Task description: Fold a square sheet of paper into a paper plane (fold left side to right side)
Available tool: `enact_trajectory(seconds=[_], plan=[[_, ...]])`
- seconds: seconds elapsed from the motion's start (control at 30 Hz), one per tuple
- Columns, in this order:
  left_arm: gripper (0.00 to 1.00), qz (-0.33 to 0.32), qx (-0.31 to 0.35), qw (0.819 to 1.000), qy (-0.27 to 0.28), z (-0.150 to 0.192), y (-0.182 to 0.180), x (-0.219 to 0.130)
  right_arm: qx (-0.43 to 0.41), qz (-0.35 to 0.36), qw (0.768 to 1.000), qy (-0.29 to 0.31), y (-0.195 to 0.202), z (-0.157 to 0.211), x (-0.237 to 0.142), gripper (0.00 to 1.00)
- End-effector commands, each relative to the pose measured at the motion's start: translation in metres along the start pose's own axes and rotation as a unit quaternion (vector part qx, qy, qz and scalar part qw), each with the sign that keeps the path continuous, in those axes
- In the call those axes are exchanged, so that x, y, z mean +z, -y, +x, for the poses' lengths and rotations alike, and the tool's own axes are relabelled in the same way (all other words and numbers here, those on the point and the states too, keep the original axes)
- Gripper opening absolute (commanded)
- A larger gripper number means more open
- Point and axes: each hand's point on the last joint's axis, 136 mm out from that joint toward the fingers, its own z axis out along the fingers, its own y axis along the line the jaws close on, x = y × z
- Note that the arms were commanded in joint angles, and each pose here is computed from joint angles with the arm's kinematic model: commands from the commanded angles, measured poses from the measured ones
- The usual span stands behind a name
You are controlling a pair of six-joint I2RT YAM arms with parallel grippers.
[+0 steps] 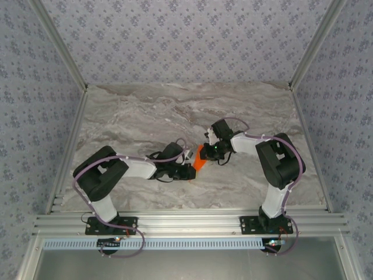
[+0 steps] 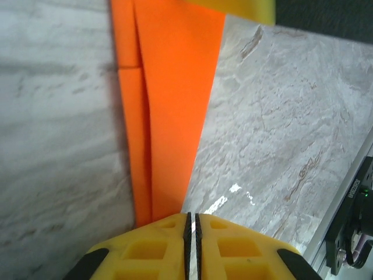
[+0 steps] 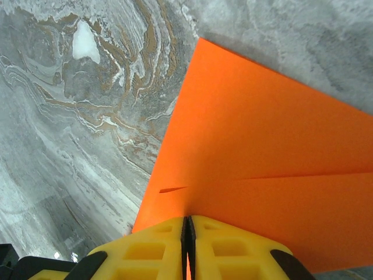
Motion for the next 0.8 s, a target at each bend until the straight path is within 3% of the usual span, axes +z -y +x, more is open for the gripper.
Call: enact_trajectory(seconds=[0.0, 0.13, 0.3, 0.5, 0.63, 0.77], plan=[[0.13, -0.041, -0.033, 0.997, -0.058, 0.043, -0.027, -0.009, 0.022, 0.076, 0.997, -0.021, 0.04, 0.012, 0.005, 0.14], [0.13, -0.05, -0.028, 0.997, -0.06, 0.051, -0.029, -0.02, 0.016, 0.07, 0.997, -0.014, 0.035, 0.007, 0.002, 0.14], [0.13, -0.037, -0.015, 0.999, -0.03, 0.042, -0.019, -0.04, -0.019, 0.058, 0.998, 0.036, 0.007, -0.026, -0.028, 0.18], [0.19, -0.052, 0.01, 0.998, 0.035, 0.014, -0.009, -0.066, -0.041, 0.093, 0.988, 0.115, -0.012, -0.049, -0.084, 0.4], [0.29, -0.095, 0.023, 0.991, 0.096, -0.011, -0.012, -0.081, -0.015, 0.158, 0.977, 0.141, -0.007, -0.034, -0.104, 0.57], [0.35, -0.147, 0.028, 0.978, 0.147, -0.032, -0.021, -0.097, 0.042, 0.199, 0.963, 0.177, -0.009, -0.014, -0.1, 0.77]])
